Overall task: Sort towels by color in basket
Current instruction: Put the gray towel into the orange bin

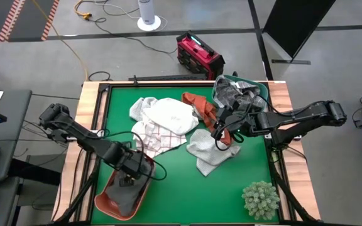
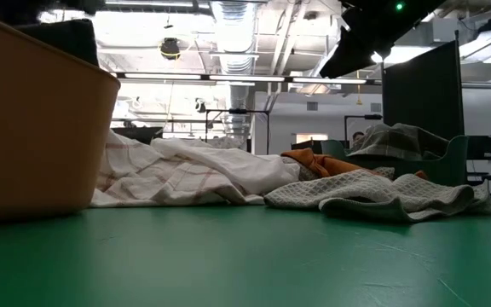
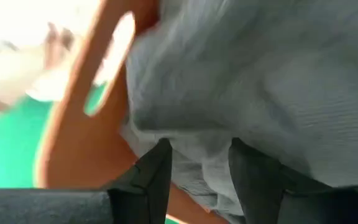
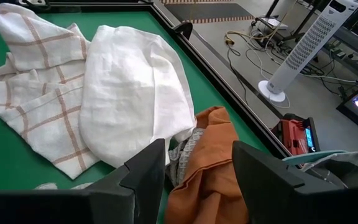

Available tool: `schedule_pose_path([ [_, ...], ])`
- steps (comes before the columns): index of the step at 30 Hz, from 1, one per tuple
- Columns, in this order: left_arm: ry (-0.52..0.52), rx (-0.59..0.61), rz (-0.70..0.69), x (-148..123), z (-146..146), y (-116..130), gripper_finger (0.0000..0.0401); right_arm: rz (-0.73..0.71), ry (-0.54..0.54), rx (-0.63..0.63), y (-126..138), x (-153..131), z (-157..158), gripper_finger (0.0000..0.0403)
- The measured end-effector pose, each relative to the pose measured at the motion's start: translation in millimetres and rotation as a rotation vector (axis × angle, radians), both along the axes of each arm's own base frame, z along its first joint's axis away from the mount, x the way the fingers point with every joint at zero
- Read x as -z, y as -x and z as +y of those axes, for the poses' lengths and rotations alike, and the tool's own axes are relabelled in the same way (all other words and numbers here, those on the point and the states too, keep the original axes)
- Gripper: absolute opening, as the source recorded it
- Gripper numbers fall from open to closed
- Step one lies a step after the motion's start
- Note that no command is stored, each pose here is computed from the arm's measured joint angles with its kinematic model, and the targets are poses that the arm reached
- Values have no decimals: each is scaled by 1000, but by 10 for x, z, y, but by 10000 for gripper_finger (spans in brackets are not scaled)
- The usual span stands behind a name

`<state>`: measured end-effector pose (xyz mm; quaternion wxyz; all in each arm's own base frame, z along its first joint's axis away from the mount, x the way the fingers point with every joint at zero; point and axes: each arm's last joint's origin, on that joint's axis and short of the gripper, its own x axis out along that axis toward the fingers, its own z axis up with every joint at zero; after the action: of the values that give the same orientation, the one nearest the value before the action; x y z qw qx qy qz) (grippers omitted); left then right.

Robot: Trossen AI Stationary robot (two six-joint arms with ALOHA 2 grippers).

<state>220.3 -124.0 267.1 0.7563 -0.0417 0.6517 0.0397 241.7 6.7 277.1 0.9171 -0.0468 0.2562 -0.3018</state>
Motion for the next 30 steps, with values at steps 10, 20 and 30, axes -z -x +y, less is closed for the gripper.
schedule_pose_path([
  [10,59,39,-272,-400,-130,-212,151,2,0,0,1,2,0,217],
  [20,-64,159,-170,68,-294,-509,151,4,-2,-3,1,3,1,217],
  [30,-110,206,-10,486,-382,-641,151,13,-2,-5,6,10,1,217],
])
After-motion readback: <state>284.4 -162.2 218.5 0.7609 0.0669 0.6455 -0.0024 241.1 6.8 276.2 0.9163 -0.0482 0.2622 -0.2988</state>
